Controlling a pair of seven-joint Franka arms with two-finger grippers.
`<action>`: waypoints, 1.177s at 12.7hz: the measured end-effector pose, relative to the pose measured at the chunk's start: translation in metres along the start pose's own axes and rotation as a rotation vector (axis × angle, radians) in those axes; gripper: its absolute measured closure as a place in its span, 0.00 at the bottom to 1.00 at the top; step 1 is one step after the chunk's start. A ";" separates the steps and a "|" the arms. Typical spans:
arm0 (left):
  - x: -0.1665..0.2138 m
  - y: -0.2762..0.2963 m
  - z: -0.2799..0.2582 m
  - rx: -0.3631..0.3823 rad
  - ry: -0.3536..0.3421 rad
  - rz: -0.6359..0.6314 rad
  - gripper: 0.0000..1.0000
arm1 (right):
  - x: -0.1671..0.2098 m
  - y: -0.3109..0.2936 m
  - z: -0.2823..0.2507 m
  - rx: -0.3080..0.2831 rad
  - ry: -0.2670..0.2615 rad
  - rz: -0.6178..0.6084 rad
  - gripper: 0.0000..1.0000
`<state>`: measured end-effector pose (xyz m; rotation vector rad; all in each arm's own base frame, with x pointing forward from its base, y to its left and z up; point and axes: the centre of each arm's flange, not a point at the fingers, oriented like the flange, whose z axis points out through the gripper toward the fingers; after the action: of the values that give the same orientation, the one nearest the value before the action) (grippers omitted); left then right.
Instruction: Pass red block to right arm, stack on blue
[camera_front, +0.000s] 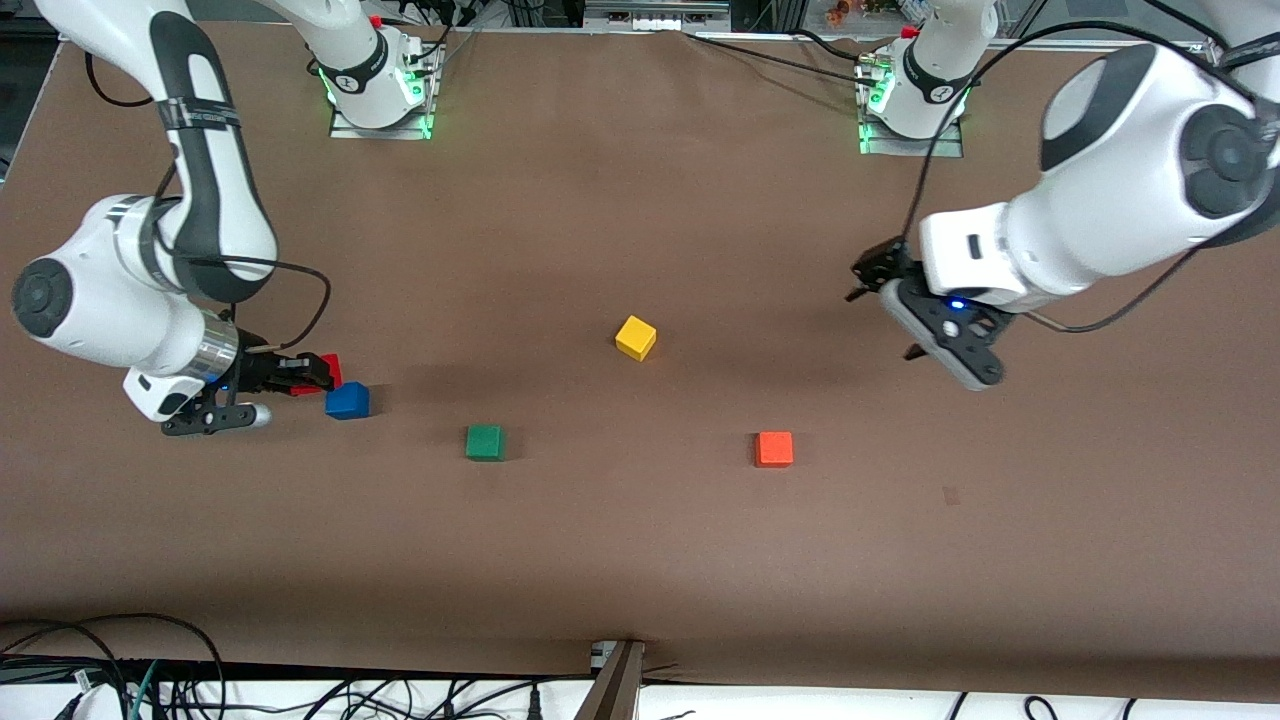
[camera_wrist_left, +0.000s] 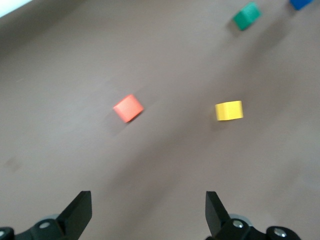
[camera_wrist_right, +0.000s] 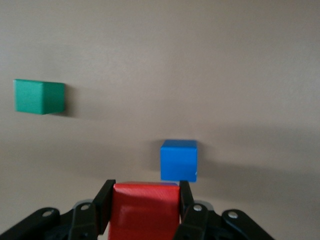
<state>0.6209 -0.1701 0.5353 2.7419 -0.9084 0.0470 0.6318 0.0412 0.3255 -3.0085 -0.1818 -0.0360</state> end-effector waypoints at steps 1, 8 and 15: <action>-0.008 -0.014 -0.008 0.024 -0.009 -0.023 0.00 | -0.004 -0.006 0.009 -0.029 0.026 -0.023 0.44; -0.023 -0.015 -0.038 0.201 -0.117 -0.109 0.00 | -0.017 -0.014 0.038 -0.113 0.128 -0.083 0.44; -0.074 -0.030 -0.091 0.304 -0.104 -0.298 0.00 | -0.019 -0.002 0.053 -0.133 0.140 -0.069 0.44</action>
<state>0.5837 -0.0813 0.6083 3.1605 -0.5435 -0.0141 0.6134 0.0474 0.2723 -3.1149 -0.2799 -0.2746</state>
